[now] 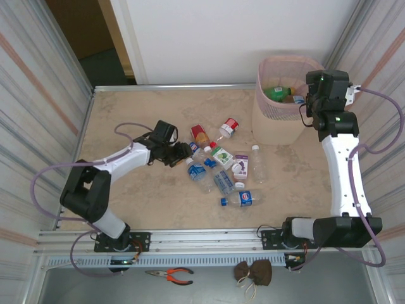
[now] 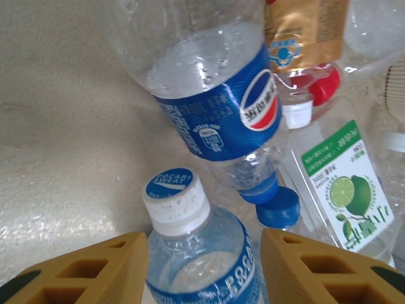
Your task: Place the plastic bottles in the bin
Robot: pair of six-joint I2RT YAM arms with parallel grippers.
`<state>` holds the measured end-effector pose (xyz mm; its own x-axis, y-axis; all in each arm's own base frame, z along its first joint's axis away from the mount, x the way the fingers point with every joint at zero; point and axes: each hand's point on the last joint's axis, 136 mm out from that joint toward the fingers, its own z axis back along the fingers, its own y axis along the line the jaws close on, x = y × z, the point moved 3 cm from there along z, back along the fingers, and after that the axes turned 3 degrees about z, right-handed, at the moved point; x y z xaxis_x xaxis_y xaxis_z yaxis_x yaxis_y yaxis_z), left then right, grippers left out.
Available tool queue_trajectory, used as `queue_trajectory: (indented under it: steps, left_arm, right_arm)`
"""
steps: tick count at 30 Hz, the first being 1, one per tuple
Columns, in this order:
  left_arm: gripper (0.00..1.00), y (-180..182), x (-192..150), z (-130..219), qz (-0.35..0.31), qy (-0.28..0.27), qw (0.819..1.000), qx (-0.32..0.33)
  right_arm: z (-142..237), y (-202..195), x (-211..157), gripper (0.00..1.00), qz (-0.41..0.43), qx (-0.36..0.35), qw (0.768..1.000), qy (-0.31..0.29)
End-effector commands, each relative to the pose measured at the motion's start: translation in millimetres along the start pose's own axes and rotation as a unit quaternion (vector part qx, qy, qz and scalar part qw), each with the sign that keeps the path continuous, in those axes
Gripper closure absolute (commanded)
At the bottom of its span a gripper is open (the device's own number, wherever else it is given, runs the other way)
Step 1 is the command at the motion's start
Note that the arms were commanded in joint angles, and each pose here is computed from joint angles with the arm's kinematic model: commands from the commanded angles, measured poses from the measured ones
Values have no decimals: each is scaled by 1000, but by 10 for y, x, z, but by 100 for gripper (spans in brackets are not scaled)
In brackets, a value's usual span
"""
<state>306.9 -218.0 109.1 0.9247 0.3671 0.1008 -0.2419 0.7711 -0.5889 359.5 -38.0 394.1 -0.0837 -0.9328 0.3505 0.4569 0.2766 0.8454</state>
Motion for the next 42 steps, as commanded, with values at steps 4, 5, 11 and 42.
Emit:
queue_trajectory:
  steps: [4, 5, 11, 42]
  left_arm:
    - [51, 43, 16, -164, 28, 19, 999, -15]
    - [52, 54, 18, -177, 30, 20, 999, -12]
    - [53, 189, 9, -281, 55, 27, 998, 1]
    - [72, 196, 32, -300, 93, 25, 994, -45]
  right_arm:
    - [109, -1, 83, 19, 7, 6, 1000, -14]
    - [114, 0, 90, 19, 6, 6, 1000, -15]
    - [129, -1, 101, 19, 5, 8, 1000, -16]
    - [255, 24, 168, 19, 7, 17, 999, -26]
